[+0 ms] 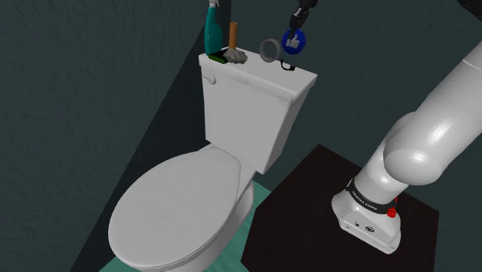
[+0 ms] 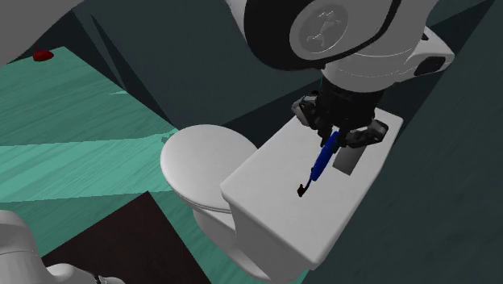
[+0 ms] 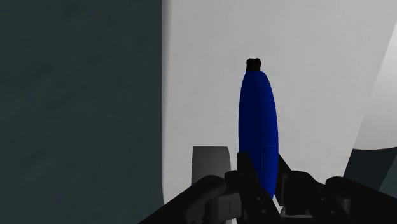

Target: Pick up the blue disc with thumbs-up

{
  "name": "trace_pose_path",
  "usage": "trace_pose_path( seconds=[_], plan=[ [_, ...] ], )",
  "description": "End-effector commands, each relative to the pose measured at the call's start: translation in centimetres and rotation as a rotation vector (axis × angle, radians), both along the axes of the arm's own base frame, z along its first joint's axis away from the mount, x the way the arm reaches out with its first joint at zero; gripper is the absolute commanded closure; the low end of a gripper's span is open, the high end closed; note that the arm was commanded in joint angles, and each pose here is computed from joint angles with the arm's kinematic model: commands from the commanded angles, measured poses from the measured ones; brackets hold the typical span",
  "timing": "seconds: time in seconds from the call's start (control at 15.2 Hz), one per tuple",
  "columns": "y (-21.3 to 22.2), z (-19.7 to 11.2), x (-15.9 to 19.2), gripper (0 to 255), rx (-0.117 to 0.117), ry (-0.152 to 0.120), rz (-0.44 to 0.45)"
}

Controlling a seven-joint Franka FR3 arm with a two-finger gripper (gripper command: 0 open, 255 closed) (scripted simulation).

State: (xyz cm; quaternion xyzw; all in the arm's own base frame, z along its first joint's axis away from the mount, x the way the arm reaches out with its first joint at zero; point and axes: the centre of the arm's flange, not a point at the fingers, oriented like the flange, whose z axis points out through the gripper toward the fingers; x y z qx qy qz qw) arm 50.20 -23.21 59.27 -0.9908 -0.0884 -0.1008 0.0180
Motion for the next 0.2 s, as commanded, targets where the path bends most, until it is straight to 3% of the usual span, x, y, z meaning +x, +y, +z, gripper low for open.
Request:
trace_pose_path(
  seconds=[0.0, 0.13],
  plan=[
    [0.03, 1.13, 0.05, 255, 0.0, 0.0, 0.0],
    [0.03, 1.21, 0.05, 255, 0.0, 0.0, 0.0]
  ],
)
